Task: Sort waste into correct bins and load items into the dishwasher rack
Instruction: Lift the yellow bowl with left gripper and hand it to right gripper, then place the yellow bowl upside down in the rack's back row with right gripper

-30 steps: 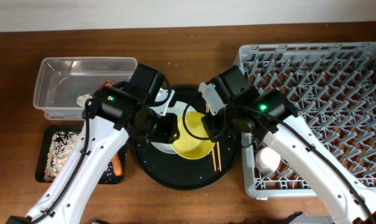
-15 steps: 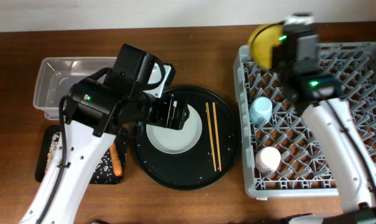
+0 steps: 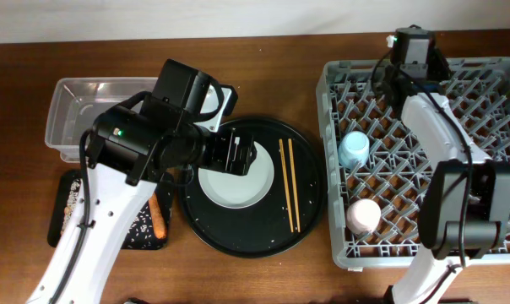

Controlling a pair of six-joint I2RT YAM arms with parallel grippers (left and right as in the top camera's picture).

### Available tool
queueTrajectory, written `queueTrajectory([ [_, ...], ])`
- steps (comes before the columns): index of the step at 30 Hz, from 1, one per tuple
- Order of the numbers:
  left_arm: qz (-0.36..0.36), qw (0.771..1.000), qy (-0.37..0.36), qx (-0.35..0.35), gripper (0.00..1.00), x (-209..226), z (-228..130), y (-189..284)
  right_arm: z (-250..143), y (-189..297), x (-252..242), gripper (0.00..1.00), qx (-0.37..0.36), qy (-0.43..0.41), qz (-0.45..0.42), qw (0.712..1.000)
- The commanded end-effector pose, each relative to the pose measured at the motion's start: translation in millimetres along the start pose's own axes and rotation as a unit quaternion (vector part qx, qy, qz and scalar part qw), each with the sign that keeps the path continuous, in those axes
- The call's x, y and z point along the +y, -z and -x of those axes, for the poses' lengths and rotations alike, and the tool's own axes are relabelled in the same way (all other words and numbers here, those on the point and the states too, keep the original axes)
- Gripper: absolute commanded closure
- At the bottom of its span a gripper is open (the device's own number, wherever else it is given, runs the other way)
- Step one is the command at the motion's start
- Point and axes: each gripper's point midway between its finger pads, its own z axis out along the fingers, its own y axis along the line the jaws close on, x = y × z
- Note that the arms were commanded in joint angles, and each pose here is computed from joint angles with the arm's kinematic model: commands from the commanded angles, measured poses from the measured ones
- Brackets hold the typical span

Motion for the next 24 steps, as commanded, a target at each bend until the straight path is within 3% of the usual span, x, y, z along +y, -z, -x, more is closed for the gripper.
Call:
queueTrajectory([
  [1,0.000,1.000,-0.009,-0.012,0.01,-1,4,6,-7,8,42,0.96,0.021,0.058,0.018,0.998],
  [2,0.000,1.000,-0.009,-0.012,0.01,-1,4,6,-5,13,44,0.96,0.024,0.058,0.012,0.998],
  [5,0.000,1.000,-0.009,-0.012,0.01,-1,4,6,-6,25,41,0.77,0.041,0.075,-0.017,0.996],
  [6,0.000,1.000,-0.009,-0.012,0.01,-1,4,6,-6,29,39,0.61,0.046,0.078,-0.030,0.995],
  [7,0.000,1.000,-0.009,-0.012,0.01,-1,4,6,-3,38,38,0.35,0.051,0.083,-0.048,0.994],
  [8,0.000,1.000,-0.009,-0.012,0.01,-1,4,6,-2,43,37,0.27,0.054,0.087,-0.058,0.993],
  [13,0.000,1.000,-0.009,-0.012,0.01,-1,4,6,-6,73,64,0.09,0.057,0.130,-0.036,0.989],
  [15,0.000,1.000,-0.009,-0.012,0.01,-1,4,6,3,99,88,0.07,0.018,0.135,0.032,0.990],
  [18,0.000,1.000,-0.009,-0.012,0.01,-1,4,6,16,137,85,0.04,-0.045,0.064,0.128,0.989],
  [20,0.000,1.000,-0.009,-0.012,0.01,-1,4,6,22,170,52,0.04,-0.114,-0.050,0.252,0.960],
  [22,0.000,1.000,-0.009,-0.012,0.01,-1,4,6,11,170,1,0.08,-0.151,-0.181,0.339,0.911],
  [23,0.000,1.000,-0.009,-0.012,0.01,-1,4,6,-1,159,-13,0.22,-0.166,-0.226,0.405,0.870],
  [24,0.000,1.000,-0.009,-0.012,0.01,-1,4,6,-16,135,-27,0.51,-0.151,-0.295,0.440,0.834],
])
